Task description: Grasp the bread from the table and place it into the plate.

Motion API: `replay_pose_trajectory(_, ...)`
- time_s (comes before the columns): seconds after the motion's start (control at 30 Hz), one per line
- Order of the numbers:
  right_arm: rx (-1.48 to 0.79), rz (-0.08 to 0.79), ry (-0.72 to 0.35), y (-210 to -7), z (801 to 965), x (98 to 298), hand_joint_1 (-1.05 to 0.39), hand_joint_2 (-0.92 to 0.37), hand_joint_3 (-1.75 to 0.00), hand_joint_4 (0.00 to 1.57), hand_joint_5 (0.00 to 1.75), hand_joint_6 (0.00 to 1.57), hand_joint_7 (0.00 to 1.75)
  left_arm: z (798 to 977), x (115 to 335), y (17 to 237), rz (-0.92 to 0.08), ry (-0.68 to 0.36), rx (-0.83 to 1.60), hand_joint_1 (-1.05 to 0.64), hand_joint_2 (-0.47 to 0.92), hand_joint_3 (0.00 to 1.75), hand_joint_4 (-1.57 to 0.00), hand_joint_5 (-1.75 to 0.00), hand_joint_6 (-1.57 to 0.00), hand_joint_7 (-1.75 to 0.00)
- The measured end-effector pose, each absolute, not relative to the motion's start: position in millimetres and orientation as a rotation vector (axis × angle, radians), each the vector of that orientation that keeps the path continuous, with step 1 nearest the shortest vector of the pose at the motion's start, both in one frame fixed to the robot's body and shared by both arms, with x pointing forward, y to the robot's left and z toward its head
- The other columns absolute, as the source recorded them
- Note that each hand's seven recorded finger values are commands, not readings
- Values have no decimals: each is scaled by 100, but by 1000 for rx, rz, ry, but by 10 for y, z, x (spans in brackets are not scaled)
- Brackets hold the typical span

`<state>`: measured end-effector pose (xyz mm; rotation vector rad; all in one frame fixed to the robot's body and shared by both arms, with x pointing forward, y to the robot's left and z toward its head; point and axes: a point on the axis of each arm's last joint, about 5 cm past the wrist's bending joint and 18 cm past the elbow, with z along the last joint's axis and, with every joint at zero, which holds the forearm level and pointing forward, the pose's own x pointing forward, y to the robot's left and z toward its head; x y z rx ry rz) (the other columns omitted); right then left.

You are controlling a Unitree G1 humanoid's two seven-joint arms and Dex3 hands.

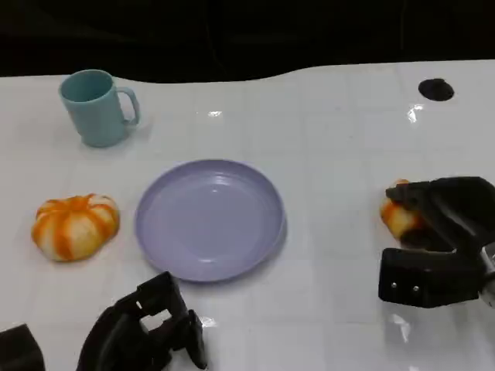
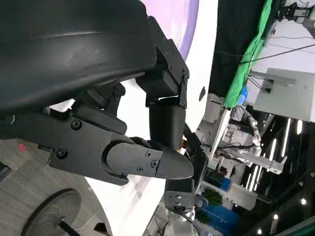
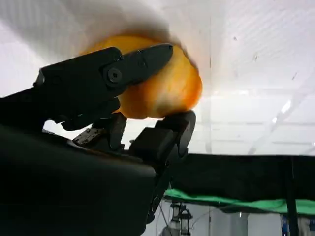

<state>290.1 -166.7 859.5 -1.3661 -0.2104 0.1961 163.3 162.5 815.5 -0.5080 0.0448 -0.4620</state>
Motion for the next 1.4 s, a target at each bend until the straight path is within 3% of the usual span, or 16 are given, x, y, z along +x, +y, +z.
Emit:
replay_pose_trajectory(0.03, -1366, 191, -219, -1666, 8588, 2897, -10, -90, -13, 91, 173, 95, 117, 8155, 1633, 1625, -462, 45, -508, -64, 92, 18, -79, -175, -70, -156)
replay_pose_trajectory(0.07, -1367, 186, -230, -1665, 8581, 2893, -9, -89, -16, 92, 174, 88, 134, 8155, 1633, 1625, -462, 45, -509, -64, 92, 18, -79, -175, -70, -156)
replay_pose_trajectory(0.13, -1371, 172, -259, -1658, 8567, 2884, -9, -87, -19, 93, 174, 81, 152, 8154, 1633, 1625, -462, 45, -509, -64, 92, 19, -79, -175, -70, -156)
replay_pose_trajectory(0.27, -1365, 141, -303, -1649, 8531, 2860, -13, -83, -19, 92, 175, 75, 161, 8154, 1633, 1624, -462, 45, -508, -64, 92, 19, -79, -175, -70, -156)
replay_pose_trajectory(0.4, -1356, 94, -351, -1609, 8507, 2847, -13, -82, -18, 92, 175, 73, 164, 8155, 1633, 1624, -463, 45, -508, -64, 92, 20, -79, -175, -70, -156)
replay_pose_trajectory(0.5, -1327, 88, -382, -1572, 8506, 2843, -14, -82, -19, 93, 175, 83, 141, 8155, 1633, 1623, -463, 45, -508, -65, 92, 20, -79, -175, -70, -157)
replay_pose_trajectory(0.6, -1295, 88, -414, -1520, 8513, 2844, -12, -78, -25, 95, 175, 79, 156, 8155, 1633, 1624, -463, 45, -507, -64, 92, 19, -80, -175, -70, -156)
replay_pose_trajectory(0.77, -1178, 88, -496, -1395, 8566, 2855, -9, -35, -109, 100, 175, 84, 154, 8155, 1633, 1623, -463, 45, -507, -64, 92, 18, -80, -175, -70, -155)
replay_pose_trajectory(0.87, -1113, 98, -551, -1318, 8605, 2860, -10, -30, -127, 100, 175, 80, 163, 8154, 1633, 1623, -463, 47, -508, -64, 92, 19, -79, -175, -70, -155)
replay_pose_trajectory(1.03, -1017, 137, -625, -1210, 8705, 2879, -13, -26, -143, 102, 175, 83, 158, 8154, 1633, 1622, -464, 48, -509, -64, 92, 19, -79, -175, -70, -156)
replay_pose_trajectory(1.2, -946, 154, -688, -1081, 8818, 2902, -14, -24, -144, 102, 175, 80, 167, 8154, 1632, 1622, -465, 48, -505, -64, 92, 20, -81, -175, -71, -156)
replay_pose_trajectory(1.4, -861, 226, -749, -852, 8937, 2889, -11, -21, -153, 103, 175, 81, 163, 8155, 1630, 1621, -467, 51, -497, -65, 92, 21, -82, -175, -71, -158)
